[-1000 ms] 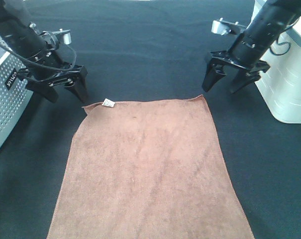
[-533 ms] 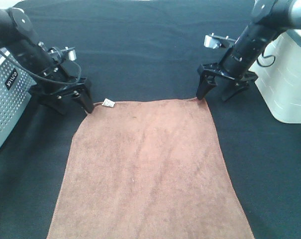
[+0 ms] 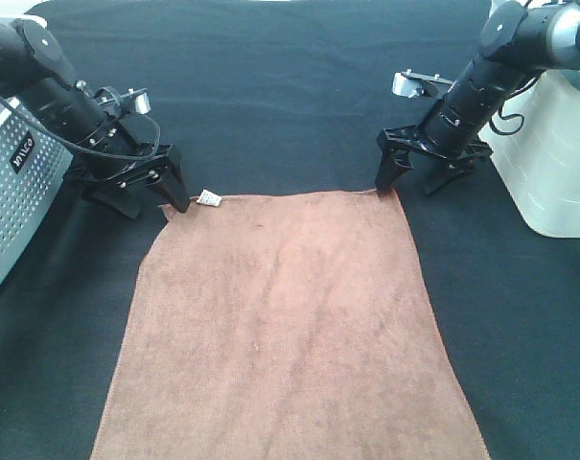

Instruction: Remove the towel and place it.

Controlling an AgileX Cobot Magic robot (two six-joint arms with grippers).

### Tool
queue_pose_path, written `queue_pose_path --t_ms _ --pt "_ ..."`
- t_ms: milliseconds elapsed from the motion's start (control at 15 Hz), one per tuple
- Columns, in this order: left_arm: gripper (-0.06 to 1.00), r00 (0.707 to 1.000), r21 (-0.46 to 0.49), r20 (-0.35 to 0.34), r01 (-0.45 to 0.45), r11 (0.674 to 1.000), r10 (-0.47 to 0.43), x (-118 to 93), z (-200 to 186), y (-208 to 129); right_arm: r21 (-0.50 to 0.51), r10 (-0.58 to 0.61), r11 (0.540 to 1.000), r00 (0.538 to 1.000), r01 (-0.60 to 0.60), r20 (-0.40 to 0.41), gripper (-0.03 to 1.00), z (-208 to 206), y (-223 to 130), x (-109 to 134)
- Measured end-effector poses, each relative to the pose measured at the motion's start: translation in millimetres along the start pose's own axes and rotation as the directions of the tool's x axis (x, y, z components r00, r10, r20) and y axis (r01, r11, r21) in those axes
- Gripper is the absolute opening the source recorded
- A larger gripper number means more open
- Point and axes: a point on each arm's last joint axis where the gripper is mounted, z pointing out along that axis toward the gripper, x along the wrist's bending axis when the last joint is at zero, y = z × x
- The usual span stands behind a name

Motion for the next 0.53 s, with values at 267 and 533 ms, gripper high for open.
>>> queue_pose_path --t_ms 267,533 --pt "0.76 1.000 -0.002 0.007 0.005 1.000 -0.005 -1 0 0 0.028 0.035 0.999 0.999 -0.035 -0.005 0.77 1 -2 0" --pt "0.72 0.997 -0.029 0.069 0.042 0.999 -0.040 -12 7 3 0.049 0.024 0.998 1.000 -0.024 -0.004 0.72 5 -3 11"
